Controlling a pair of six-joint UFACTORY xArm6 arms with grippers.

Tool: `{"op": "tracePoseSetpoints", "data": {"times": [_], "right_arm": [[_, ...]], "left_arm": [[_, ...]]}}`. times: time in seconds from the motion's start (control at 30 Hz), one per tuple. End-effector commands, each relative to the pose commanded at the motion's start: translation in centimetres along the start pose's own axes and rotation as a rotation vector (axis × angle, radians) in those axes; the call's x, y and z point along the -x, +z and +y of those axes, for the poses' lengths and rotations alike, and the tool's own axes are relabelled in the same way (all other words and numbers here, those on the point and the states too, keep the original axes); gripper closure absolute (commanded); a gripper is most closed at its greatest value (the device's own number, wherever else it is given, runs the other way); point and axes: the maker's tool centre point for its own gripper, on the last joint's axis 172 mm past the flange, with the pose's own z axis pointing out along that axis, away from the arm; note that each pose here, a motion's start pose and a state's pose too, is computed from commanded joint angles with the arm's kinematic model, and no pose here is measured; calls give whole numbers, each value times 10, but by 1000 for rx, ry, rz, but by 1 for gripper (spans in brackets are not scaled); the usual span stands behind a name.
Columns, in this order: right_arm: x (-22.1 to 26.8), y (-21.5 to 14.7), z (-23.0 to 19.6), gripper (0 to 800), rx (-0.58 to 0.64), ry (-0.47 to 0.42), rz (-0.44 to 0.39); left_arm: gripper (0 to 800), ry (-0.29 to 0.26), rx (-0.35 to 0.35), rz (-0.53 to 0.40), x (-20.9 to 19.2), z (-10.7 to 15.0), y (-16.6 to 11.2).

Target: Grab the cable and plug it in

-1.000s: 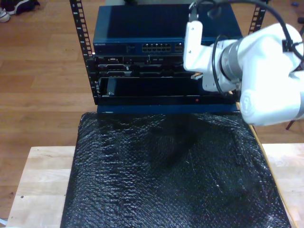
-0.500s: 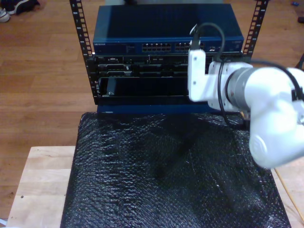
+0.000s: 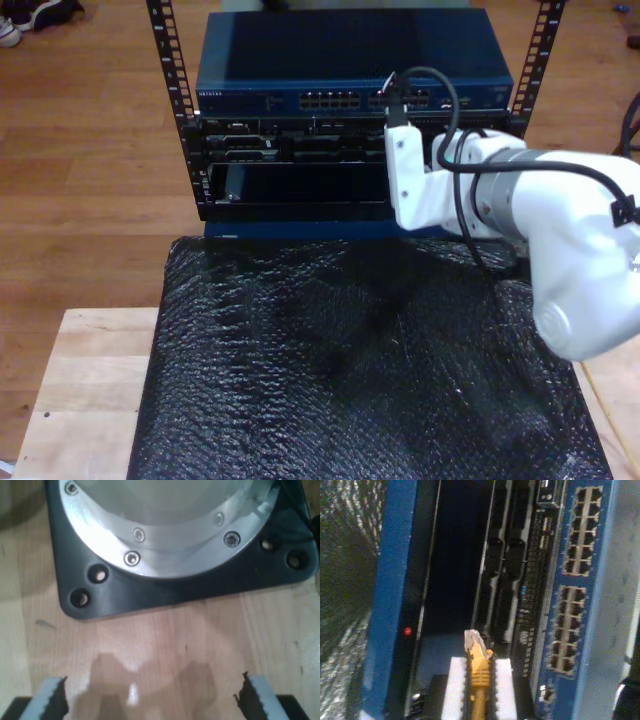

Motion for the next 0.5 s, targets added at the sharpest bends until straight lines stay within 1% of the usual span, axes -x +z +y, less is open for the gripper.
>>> {"op": "tracePoseSetpoints", "data": {"times": [0.13, 0.2, 0.33, 0.5], "right_arm": [[-1, 7, 3, 800, 14, 6, 6], [1, 6, 9, 800, 59, 11, 13], [30, 3, 29, 800, 117, 37, -20], [28, 2, 37, 800, 188, 46, 0]], "left_arm": [[0, 0, 0, 0, 0, 0, 0], [0, 0, 0, 0, 0, 0, 0], [0, 0, 0, 0, 0, 0, 0], [0, 0, 0, 0, 0, 0, 0]]}}
